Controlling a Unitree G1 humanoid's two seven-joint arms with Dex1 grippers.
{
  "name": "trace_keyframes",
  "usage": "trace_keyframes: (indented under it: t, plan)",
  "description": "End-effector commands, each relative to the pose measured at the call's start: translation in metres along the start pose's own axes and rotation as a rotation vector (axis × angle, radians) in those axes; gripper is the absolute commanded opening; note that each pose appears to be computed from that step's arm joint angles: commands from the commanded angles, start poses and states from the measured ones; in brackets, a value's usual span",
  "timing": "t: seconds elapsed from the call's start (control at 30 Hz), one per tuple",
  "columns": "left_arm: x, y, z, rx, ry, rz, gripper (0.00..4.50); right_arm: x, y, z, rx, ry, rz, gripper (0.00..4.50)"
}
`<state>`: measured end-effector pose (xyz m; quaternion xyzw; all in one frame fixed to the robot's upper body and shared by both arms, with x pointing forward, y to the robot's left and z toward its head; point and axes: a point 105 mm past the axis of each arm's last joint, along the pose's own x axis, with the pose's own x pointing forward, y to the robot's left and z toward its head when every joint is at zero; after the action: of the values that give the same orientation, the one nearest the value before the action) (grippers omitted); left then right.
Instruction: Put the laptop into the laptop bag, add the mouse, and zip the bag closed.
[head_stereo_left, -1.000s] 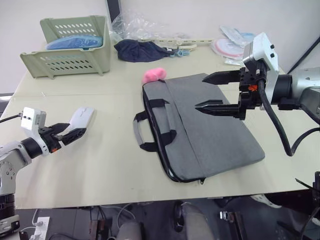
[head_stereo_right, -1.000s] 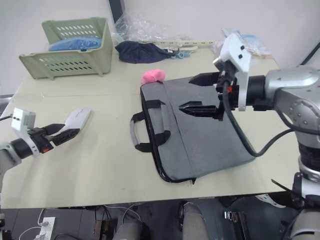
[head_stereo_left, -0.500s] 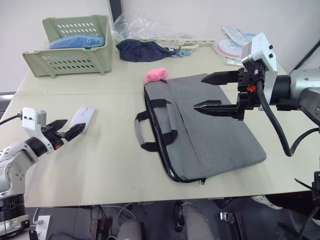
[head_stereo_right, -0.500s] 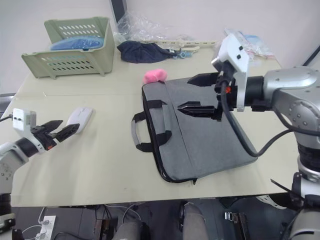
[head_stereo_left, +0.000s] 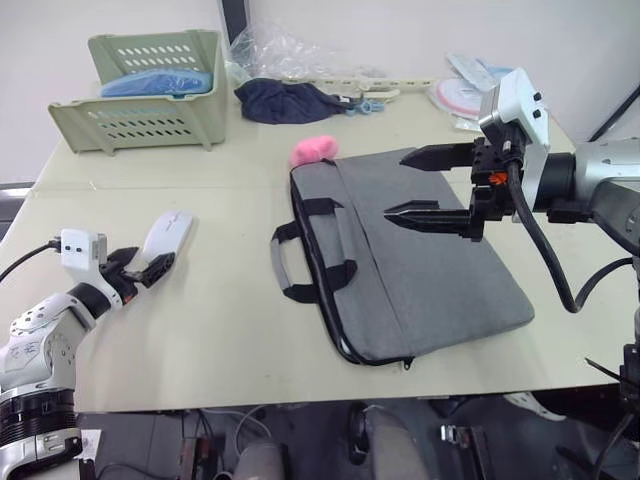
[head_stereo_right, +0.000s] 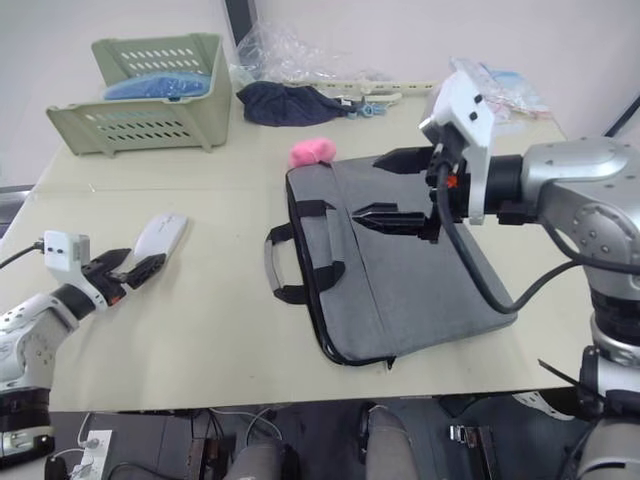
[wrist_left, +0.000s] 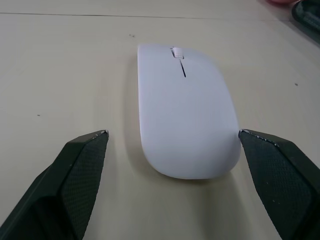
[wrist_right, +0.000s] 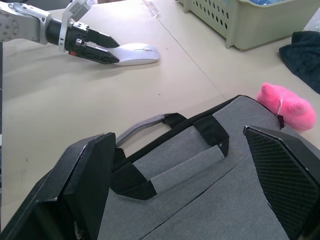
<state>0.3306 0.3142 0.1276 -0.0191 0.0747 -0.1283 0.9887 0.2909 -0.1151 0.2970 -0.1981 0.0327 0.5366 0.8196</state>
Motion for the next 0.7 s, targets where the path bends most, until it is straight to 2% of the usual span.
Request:
trace_keyframes:
  t: [0.03, 0.27, 0.57, 0.7]
  plan:
    - [0.009, -0.004, 0.009, 0.043, -0.050, 0.012, 4.50, -0.007, -0.002, 0.009, -0.027, -0.038, -0.033, 4.47]
    - [0.020, -0.012, 0.007, 0.042, -0.057, -0.008, 4.50, -0.006, -0.005, 0.008, -0.026, -0.038, -0.045, 4.47]
    - [0.027, -0.001, 0.008, 0.062, -0.062, 0.048, 4.50, -0.006, -0.007, 0.005, -0.017, -0.035, -0.055, 4.47]
    - [0.035, -0.004, 0.004, 0.058, -0.062, 0.051, 4.50, -0.006, -0.008, 0.004, -0.013, -0.036, -0.062, 4.47]
